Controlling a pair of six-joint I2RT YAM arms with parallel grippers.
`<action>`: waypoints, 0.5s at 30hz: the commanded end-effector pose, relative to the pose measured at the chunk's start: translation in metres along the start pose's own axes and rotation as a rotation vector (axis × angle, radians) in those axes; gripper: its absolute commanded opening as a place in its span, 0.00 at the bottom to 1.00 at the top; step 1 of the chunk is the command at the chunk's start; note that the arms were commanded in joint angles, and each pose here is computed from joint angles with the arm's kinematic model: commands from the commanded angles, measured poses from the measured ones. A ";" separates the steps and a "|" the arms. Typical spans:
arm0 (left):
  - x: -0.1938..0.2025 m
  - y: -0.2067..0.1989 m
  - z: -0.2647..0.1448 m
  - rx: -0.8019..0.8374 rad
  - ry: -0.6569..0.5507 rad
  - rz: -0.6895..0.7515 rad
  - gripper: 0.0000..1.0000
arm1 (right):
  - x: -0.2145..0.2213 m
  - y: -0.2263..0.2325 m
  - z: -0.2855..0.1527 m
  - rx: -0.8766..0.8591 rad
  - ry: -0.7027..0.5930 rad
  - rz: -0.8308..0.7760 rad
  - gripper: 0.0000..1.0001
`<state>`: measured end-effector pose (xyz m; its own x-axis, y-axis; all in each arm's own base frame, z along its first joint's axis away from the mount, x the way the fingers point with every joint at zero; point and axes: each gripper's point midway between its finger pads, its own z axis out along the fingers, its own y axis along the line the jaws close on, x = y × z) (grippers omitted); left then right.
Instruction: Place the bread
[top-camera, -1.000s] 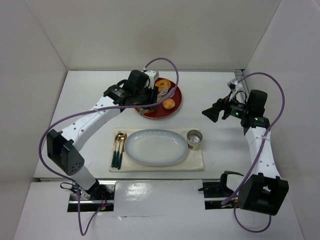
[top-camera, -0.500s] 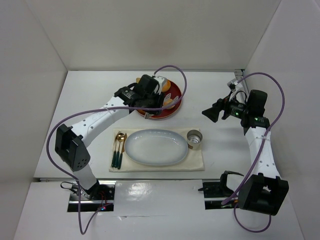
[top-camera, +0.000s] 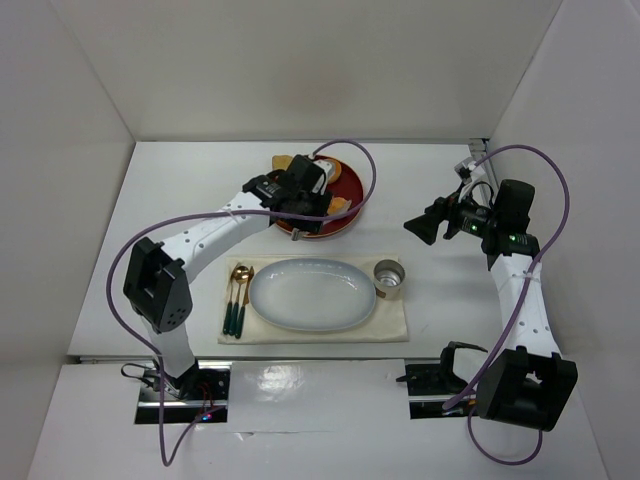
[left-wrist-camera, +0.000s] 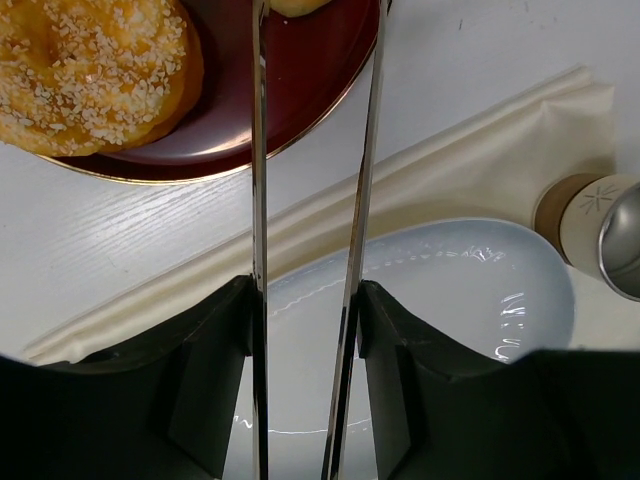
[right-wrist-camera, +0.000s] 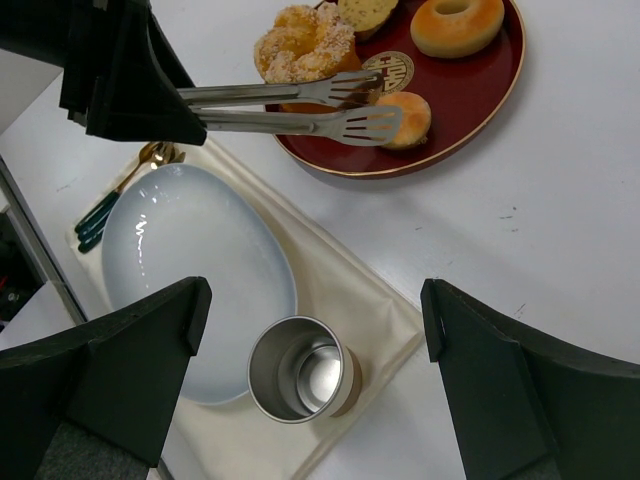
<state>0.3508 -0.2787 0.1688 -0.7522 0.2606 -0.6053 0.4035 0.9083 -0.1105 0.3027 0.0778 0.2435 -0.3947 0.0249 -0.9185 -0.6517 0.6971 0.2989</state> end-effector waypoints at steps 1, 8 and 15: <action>-0.011 0.001 0.004 -0.018 -0.041 0.003 0.59 | -0.018 0.008 -0.006 -0.016 -0.033 -0.061 1.00; -0.013 0.000 0.006 -0.018 -0.041 0.003 0.61 | -0.018 0.008 -0.006 -0.016 -0.033 -0.061 1.00; -0.013 0.004 0.012 -0.039 -0.037 0.013 0.61 | -0.018 0.008 -0.006 -0.016 -0.033 -0.061 1.00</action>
<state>0.3548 -0.2760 0.1606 -0.7559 0.2666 -0.5980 0.3906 0.9166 -0.0850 0.3027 0.0778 0.2435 -0.3947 0.0249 -0.9185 -0.6517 0.6971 0.2989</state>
